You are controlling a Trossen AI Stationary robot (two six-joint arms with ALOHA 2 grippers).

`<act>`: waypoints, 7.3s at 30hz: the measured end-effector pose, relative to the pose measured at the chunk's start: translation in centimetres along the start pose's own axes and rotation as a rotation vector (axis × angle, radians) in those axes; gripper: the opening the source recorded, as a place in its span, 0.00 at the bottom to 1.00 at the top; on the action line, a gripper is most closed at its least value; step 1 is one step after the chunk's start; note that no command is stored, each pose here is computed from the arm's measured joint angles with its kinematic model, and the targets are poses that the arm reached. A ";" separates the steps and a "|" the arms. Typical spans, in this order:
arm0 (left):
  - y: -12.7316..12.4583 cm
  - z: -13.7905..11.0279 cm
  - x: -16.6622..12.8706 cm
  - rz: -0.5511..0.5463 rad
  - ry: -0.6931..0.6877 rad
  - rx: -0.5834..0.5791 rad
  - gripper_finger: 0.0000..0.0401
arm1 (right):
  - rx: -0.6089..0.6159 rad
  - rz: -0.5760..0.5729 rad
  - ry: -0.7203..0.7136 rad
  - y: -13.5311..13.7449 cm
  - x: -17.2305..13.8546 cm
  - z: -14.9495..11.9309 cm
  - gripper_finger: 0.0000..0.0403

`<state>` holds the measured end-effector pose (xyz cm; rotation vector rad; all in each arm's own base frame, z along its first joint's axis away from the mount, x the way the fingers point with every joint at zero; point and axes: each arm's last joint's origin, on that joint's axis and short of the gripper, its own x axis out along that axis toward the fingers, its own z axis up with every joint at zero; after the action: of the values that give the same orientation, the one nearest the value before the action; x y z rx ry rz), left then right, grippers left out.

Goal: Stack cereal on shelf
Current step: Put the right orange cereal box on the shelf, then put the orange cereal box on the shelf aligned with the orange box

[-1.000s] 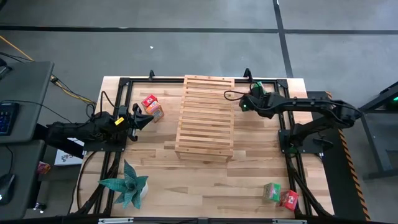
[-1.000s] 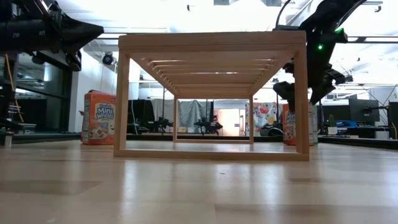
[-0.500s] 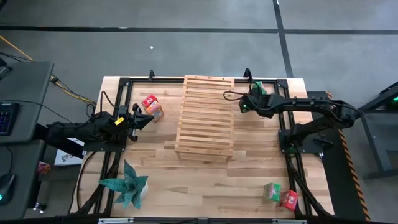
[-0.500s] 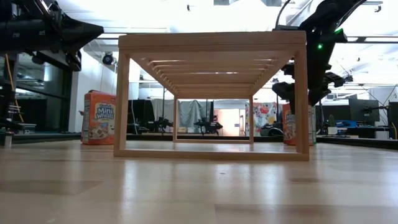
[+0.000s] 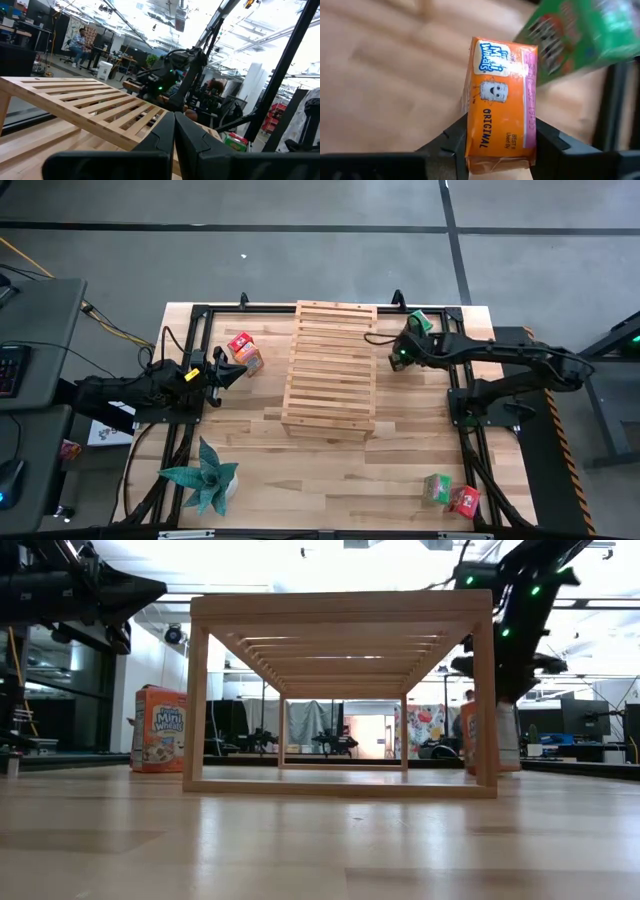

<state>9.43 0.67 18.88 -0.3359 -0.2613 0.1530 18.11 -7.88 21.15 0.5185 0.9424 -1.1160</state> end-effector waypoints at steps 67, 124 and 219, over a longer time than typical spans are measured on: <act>0.0 0.0 0.0 0.000 0.000 0.000 0.01 | 0.286 0.060 -0.210 7.2 -10.1 14.4 0.35; 0.0 0.0 0.0 0.000 0.000 0.000 0.01 | 0.206 0.097 -0.200 8.1 -10.6 13.6 0.60; 0.2 0.2 0.0 0.065 -0.036 0.014 0.01 | -0.262 0.768 -1.095 -3.9 -9.0 -7.3 0.60</act>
<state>9.35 0.89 19.03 -0.3286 -0.2853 0.2247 10.58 0.91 25.28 -0.0178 -0.1076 -0.4127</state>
